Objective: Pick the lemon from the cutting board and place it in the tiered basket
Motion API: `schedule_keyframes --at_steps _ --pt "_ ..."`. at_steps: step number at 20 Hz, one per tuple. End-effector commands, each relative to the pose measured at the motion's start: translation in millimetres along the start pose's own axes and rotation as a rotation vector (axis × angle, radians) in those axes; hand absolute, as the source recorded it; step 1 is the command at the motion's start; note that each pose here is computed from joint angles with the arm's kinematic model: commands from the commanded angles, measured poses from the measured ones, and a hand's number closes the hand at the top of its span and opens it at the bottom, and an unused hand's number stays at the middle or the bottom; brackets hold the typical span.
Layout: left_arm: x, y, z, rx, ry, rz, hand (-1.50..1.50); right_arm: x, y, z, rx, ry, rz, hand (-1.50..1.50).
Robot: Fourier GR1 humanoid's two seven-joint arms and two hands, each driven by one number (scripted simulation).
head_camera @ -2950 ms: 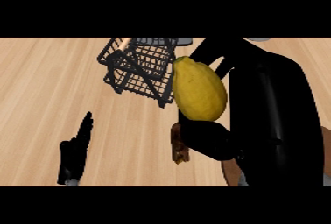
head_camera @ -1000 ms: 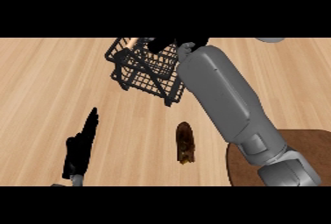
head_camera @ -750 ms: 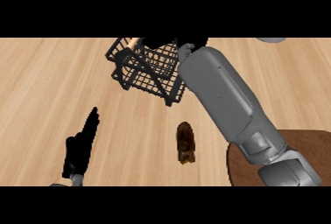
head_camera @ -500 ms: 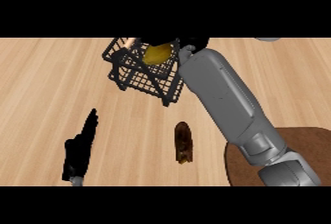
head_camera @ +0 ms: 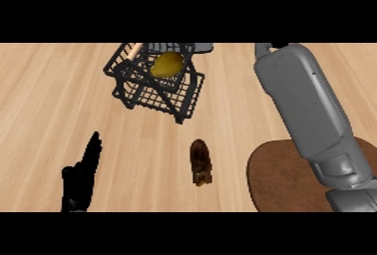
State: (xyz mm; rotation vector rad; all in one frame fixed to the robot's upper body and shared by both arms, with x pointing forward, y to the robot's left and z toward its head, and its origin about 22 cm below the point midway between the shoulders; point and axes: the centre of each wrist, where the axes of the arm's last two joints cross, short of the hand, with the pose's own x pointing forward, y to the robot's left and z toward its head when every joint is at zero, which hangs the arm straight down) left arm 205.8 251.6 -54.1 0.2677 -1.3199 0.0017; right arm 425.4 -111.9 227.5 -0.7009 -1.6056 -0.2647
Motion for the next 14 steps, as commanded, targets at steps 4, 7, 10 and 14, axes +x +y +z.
schedule_keyframes --at_steps 4,7,10,14 --pt "-14.0 -0.1 9.9 0.054 0.061 0.017 0.0 -22.7 -99.6 -15.4 -0.063 0.054 -0.032 -1.5" --pt "-16.3 14.7 12.1 0.068 0.065 -0.012 0.0 -31.2 -151.8 -9.6 -0.042 0.039 -0.025 -1.5" --pt "-20.7 0.5 14.7 0.071 0.061 0.004 0.0 -35.6 -203.1 -1.9 -0.021 0.036 0.007 -1.5" --pt "-8.9 5.4 7.8 0.059 0.04 0.024 0.0 -47.9 -264.6 21.6 0.027 0.022 -0.013 -1.5"
